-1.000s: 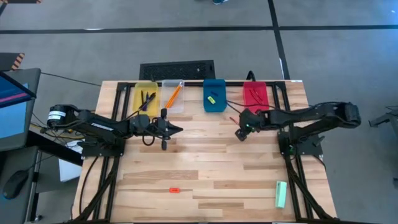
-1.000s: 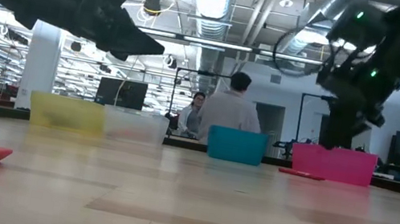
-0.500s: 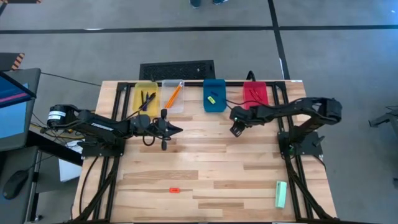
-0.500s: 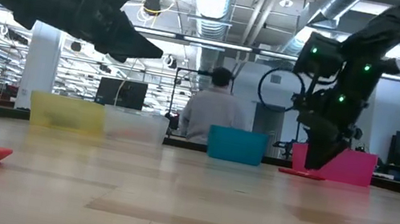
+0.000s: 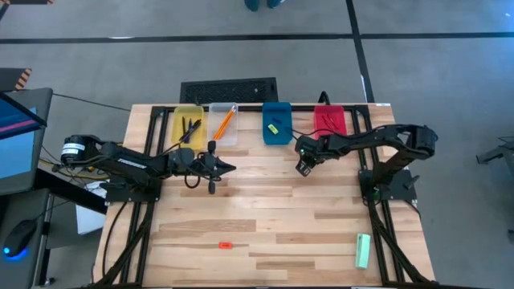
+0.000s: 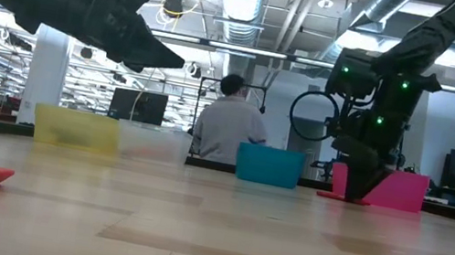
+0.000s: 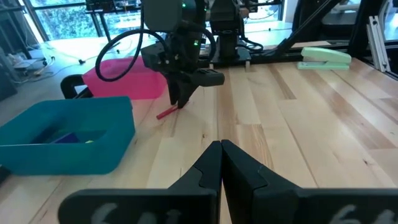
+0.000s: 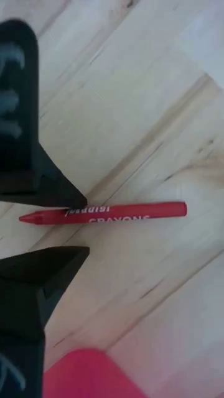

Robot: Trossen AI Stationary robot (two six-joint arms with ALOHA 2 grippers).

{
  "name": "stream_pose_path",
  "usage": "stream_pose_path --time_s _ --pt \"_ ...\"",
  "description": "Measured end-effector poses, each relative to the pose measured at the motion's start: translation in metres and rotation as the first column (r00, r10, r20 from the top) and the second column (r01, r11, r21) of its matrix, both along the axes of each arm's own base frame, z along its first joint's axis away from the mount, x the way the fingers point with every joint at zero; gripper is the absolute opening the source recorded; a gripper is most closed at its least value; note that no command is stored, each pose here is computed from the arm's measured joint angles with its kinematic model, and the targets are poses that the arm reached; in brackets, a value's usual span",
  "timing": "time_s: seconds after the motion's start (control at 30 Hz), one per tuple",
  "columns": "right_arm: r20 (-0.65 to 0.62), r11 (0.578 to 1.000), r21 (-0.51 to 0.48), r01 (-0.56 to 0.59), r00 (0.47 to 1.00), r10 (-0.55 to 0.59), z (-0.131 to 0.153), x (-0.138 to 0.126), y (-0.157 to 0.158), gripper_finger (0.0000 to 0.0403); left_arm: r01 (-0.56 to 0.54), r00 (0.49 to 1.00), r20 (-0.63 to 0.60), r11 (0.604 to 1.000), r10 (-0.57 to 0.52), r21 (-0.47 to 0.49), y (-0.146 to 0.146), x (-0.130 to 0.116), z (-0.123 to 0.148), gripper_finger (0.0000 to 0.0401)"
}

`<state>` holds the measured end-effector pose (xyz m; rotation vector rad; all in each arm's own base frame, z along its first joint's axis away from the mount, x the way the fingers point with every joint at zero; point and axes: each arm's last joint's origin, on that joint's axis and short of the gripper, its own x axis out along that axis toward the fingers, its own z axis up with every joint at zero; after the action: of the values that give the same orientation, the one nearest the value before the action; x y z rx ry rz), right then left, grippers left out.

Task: Sort crayons/erasers/pens/pencils in bins
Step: Put the red crayon into the red bin

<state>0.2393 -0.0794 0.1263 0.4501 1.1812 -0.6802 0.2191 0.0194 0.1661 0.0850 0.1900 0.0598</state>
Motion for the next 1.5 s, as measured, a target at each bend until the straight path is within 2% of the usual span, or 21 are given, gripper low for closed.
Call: stream_pose_path --time_s 0.17,0.33,0.7,0.97,1.27,1.5 --pt "0.023 0.998 0.05 -0.025 0.999 0.024 0.001 0.002 0.005 0.0083 -0.001 1.0 0.001 1.0 0.001 -0.009 0.0 0.0 0.0 0.0" --pt "0.034 0.995 0.083 -0.049 0.998 0.046 0.0 0.003 0.01 0.007 -0.002 1.0 0.001 1.0 0.002 -0.013 0.0 0.0 0.0 0.0" --pt "0.029 0.992 0.106 -0.064 0.998 0.061 0.009 0.01 0.009 0.0053 -0.003 1.0 0.003 1.0 0.003 -0.021 0.0 0.0 0.0 0.0" --pt "0.027 0.991 0.107 -0.077 0.997 0.075 0.011 0.011 0.009 0.0017 -0.003 1.0 -0.003 1.0 0.003 -0.022 0.0 0.0 0.0 0.0" --pt "0.025 0.992 0.103 -0.066 0.998 0.064 0.012 0.01 0.009 0.003 -0.003 1.0 -0.003 1.0 0.003 -0.022 0.0 0.0 0.0 0.0" --pt "0.033 0.993 0.098 -0.061 0.998 0.058 0.022 0.004 0.011 0.0021 -0.003 1.0 -0.003 1.0 0.003 -0.022 0.0 0.0 0.0 0.0"
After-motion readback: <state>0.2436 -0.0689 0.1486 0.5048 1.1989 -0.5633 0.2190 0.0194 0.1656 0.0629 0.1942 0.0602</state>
